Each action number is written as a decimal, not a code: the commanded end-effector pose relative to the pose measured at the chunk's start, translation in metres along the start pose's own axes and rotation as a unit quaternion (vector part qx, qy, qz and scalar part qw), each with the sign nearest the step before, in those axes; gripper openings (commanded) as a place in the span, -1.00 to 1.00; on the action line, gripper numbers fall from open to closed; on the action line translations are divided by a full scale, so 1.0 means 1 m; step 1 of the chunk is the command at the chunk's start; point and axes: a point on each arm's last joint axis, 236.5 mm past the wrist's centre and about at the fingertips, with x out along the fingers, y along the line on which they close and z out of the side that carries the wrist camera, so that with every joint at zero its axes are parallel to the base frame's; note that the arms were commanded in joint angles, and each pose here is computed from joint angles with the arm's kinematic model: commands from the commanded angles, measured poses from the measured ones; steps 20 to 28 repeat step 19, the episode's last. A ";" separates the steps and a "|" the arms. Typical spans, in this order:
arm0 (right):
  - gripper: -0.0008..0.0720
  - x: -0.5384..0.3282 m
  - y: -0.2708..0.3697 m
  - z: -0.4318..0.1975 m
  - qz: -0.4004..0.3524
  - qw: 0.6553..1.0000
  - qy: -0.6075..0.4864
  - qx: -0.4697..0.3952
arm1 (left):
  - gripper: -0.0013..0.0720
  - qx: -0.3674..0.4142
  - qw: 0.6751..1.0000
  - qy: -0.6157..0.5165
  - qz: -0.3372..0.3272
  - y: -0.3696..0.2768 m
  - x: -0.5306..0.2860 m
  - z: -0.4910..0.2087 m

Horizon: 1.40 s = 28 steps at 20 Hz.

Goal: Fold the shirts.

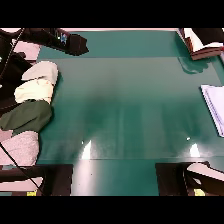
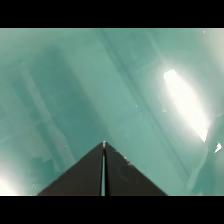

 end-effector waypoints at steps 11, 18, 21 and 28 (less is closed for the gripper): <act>0.56 -0.144 0.341 -0.177 0.360 0.865 -0.001 -0.350 | -0.90 0.000 1.000 -0.008 0.001 0.000 0.000 0.004; -0.93 -0.191 0.378 -0.250 0.425 0.787 -0.003 -0.447 | -0.90 0.000 1.000 -0.011 0.001 0.000 0.000 0.005; -0.93 -0.192 0.379 -0.252 0.426 0.786 -0.003 -0.448 | -0.90 0.000 1.000 -0.011 0.001 0.000 0.000 0.005; -0.93 -0.192 0.379 -0.252 0.426 0.786 -0.003 -0.448 | -0.90 0.000 1.000 -0.011 0.001 0.000 0.000 0.005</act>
